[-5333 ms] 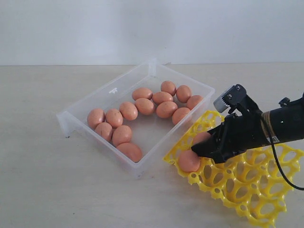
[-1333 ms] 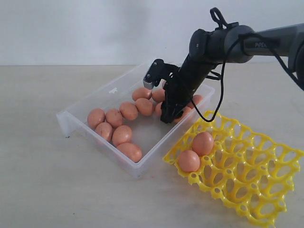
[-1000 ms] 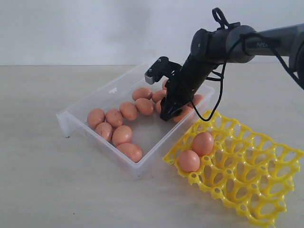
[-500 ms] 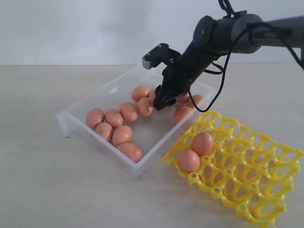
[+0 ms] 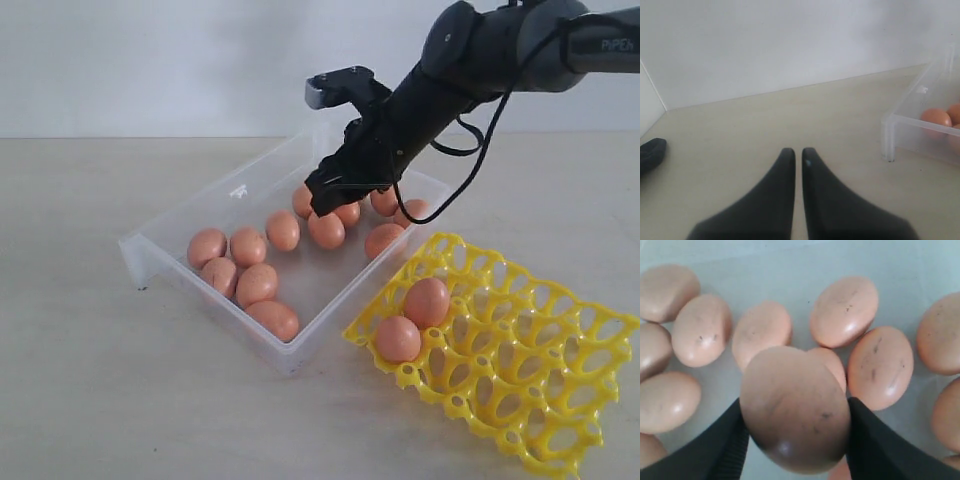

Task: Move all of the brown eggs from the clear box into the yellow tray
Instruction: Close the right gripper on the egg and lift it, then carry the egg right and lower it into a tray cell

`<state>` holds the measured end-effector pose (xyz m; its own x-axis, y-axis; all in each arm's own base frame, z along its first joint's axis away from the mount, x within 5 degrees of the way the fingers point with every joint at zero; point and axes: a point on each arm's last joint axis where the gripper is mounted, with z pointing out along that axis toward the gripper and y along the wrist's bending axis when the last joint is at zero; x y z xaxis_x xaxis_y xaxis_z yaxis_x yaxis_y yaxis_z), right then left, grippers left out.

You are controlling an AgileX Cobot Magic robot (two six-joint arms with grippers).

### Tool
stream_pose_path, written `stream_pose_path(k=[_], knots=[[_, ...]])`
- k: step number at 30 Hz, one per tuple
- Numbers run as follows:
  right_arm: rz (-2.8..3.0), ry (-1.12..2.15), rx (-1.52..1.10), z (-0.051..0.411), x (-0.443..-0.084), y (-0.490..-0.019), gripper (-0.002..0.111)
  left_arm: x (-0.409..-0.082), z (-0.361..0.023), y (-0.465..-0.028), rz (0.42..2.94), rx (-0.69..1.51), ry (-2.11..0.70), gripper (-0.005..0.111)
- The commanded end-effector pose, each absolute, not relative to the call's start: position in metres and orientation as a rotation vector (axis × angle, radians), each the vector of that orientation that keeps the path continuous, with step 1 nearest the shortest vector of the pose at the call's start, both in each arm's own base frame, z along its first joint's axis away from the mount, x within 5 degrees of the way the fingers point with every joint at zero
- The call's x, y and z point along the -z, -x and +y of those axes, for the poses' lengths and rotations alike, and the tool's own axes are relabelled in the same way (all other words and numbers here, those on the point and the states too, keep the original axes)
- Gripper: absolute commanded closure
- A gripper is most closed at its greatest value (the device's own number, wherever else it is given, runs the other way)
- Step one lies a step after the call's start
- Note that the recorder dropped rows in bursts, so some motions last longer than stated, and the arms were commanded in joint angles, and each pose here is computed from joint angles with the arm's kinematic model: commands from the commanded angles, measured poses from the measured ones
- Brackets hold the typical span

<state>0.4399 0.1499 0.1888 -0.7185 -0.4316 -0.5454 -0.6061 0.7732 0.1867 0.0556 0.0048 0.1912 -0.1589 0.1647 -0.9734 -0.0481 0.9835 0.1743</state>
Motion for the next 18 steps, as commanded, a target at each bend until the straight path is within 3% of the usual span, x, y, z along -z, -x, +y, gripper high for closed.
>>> stream_pose_path(k=[1, 7, 12, 15, 18], knots=[[2.317, 0.569, -0.438, 0.137, -0.219, -0.423, 0.108, -0.193, 0.004, -0.055, 1.709, -0.175, -0.088, 0.103], [2.110, 0.412, -0.151, 0.102, -0.239, -0.376, 0.108, -0.193, 0.004, -0.055, 1.709, -0.175, -0.088, 0.103], [1.923, 0.008, 0.056, 0.060, -0.250, -0.330, 0.108, -0.193, 0.004, -0.055, 1.709, -0.175, -0.088, 0.103], [1.724, -0.412, 0.036, 0.031, -0.242, -0.296, 0.108, -0.193, 0.004, -0.055, 1.709, -0.175, -0.088, 0.103], [1.597, -0.825, -0.250, 0.013, -0.217, -0.281, 0.108, -0.193, 0.004, -0.055, 1.709, -0.175, -0.088, 0.103]])
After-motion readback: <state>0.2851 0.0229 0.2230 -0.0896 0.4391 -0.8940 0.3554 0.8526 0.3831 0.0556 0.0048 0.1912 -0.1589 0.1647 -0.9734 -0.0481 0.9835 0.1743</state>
